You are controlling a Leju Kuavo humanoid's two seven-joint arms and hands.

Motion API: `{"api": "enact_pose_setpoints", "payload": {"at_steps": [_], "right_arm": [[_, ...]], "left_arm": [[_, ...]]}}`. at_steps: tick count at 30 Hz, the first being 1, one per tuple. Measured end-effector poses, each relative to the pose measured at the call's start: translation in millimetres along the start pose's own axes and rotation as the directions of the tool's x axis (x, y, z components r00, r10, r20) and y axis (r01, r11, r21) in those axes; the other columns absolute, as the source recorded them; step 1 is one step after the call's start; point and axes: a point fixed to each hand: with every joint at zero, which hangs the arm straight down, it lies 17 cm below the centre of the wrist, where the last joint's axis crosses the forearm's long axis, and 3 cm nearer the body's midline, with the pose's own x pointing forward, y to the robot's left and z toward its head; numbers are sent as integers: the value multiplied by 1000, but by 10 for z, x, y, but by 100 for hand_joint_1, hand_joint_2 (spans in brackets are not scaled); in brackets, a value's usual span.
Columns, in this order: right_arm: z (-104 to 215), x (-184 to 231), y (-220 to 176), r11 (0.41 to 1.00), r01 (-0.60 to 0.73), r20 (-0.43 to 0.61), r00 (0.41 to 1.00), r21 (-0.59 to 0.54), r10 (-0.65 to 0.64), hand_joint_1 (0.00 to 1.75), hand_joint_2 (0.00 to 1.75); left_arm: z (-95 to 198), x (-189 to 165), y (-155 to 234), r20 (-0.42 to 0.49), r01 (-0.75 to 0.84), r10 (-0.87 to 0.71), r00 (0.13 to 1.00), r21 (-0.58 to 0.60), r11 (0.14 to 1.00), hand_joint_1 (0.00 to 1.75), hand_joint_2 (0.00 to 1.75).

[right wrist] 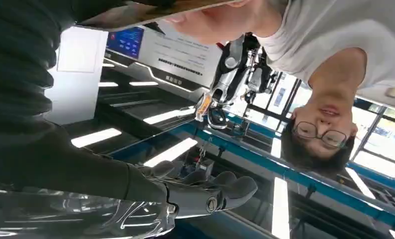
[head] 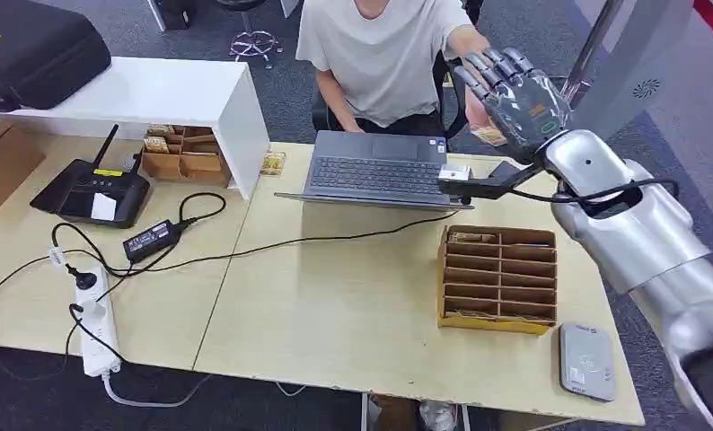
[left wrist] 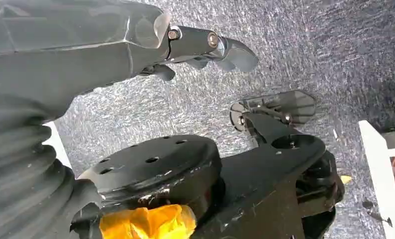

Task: Pass the card to the sensor for recognition and then transmit it.

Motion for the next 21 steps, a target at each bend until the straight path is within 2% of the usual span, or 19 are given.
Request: {"api": "enact_pose_setpoints", "payload": {"at_steps": [3, 7, 21], "right_arm": [[-19, 15, -20, 1000, 9, -6, 1000, -27, -9, 175, 175], [13, 10, 18, 999, 18, -4, 1000, -29, -18, 175, 175], [48, -2, 53, 999, 26, 4, 1000, -23, -26, 175, 175]], "left_arm": [[14, 88, -68, 55, 13, -11, 998, -34, 999, 0, 175], [44, 278, -120, 186, 86, -76, 980, -42, 995, 0, 175], [105, 275, -312, 196, 39, -9, 980, -149, 988, 0, 175]]}}
